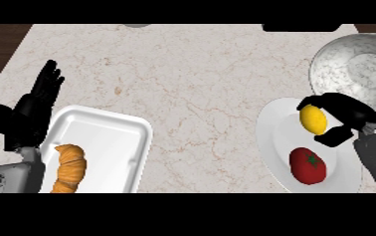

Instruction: Pick the lemon from the plate and place it in the bowl

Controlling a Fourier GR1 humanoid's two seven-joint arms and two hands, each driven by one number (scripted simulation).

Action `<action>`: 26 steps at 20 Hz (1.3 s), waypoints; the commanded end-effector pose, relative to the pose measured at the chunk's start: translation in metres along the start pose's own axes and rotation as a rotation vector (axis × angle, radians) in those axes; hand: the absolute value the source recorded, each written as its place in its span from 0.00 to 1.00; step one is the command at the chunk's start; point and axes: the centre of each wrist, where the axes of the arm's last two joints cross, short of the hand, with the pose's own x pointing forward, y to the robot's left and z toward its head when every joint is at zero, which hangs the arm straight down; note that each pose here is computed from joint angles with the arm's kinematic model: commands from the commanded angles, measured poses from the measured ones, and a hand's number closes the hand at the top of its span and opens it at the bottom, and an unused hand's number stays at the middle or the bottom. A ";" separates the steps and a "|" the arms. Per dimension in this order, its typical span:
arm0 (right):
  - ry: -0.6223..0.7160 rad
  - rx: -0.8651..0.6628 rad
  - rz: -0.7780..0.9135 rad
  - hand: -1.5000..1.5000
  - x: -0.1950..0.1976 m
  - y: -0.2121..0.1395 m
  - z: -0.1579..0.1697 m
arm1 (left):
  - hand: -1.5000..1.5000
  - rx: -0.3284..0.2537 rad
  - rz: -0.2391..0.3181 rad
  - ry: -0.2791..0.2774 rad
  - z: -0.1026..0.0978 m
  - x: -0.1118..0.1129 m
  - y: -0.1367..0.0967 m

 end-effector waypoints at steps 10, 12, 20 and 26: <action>-0.072 -0.046 -0.008 1.00 0.002 0.007 -0.032 | 0.50 0.005 -0.027 0.007 -0.002 0.020 -0.008; -0.052 -0.112 -0.020 1.00 0.004 0.015 -0.032 | 0.50 -0.009 0.022 0.008 0.004 -0.015 0.000; -0.244 -0.165 0.216 1.00 0.005 0.000 -0.003 | 0.50 0.007 -0.003 0.004 0.007 -0.007 -0.003; -0.275 -0.376 0.238 1.00 0.043 -0.043 0.046 | 0.50 0.011 -0.012 0.017 0.002 0.015 0.009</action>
